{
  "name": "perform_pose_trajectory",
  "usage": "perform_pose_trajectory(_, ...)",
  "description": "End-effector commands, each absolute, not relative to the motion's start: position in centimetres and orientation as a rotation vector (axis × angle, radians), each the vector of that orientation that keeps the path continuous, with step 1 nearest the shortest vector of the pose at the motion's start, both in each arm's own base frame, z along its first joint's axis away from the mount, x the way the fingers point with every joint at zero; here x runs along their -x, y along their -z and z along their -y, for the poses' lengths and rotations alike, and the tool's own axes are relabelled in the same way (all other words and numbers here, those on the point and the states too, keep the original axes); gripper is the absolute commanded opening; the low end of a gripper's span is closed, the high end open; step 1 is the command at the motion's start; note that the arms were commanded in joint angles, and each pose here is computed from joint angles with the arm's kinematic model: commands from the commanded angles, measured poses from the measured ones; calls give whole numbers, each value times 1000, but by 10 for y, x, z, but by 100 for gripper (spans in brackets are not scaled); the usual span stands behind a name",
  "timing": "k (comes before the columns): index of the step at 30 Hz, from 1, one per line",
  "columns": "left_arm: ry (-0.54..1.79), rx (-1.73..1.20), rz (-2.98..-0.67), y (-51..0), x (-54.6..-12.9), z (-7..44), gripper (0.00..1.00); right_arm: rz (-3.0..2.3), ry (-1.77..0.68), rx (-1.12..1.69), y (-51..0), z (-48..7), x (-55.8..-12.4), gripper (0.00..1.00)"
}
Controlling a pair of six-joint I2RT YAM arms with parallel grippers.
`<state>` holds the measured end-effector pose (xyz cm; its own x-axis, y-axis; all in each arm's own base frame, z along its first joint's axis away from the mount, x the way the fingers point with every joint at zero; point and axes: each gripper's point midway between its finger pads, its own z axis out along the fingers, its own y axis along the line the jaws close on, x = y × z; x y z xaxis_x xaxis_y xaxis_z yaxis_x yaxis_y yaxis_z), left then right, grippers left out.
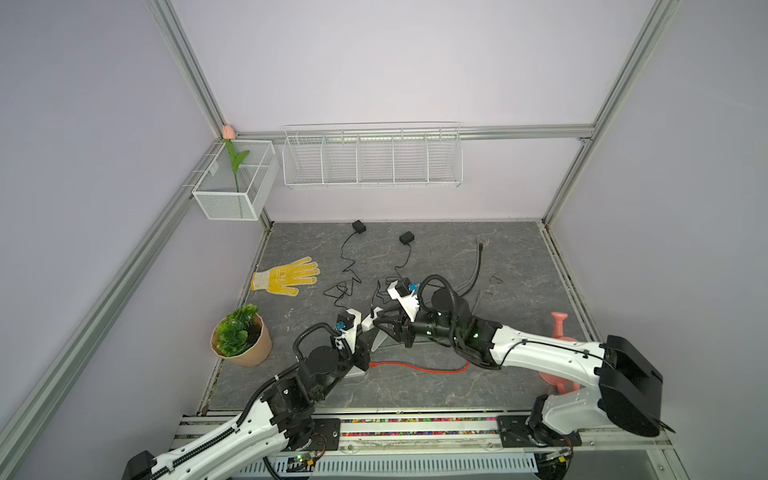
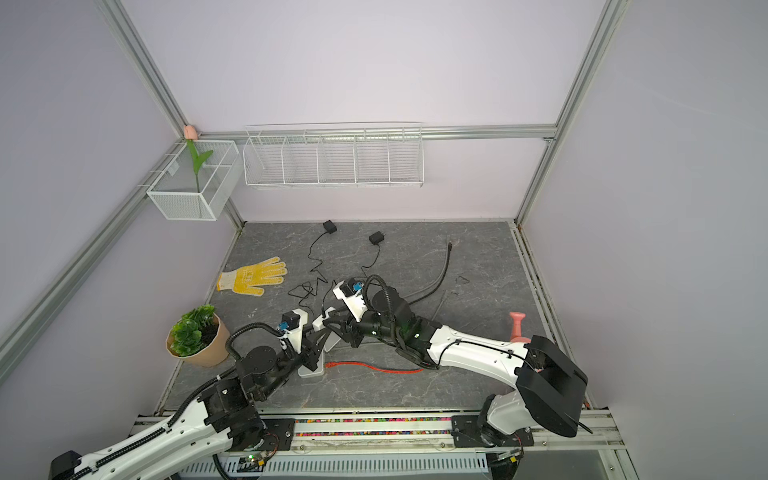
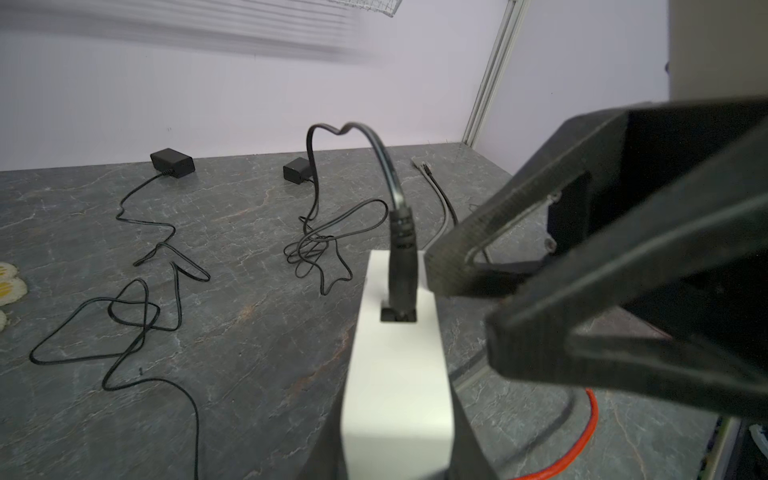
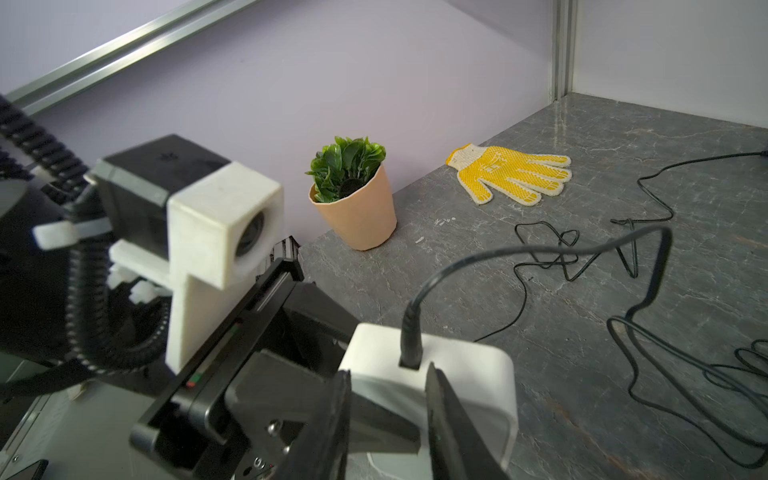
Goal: Insert the plug into the switch port
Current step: 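Push the black plug down into the router port with the right gripper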
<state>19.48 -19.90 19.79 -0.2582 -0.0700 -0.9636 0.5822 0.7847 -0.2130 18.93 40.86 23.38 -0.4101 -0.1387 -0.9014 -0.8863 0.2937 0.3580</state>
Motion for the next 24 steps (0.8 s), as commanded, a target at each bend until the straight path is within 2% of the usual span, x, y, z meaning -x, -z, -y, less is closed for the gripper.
perform_pose_trajectory(1, 712, -308, -1616, -241, -199, 196, 0, -1782, -1165, 968, -236, -404, -182, 38)
perform_pose_trajectory(14, 715, -318, -1633, -237, -198, 198, 0, -1706, -1130, 922, -277, -412, -199, 40)
perform_pose_trajectory(24, 712, -326, -1637, -236, -199, 200, 0, -1767, -1135, 937, -270, -425, -212, 41)
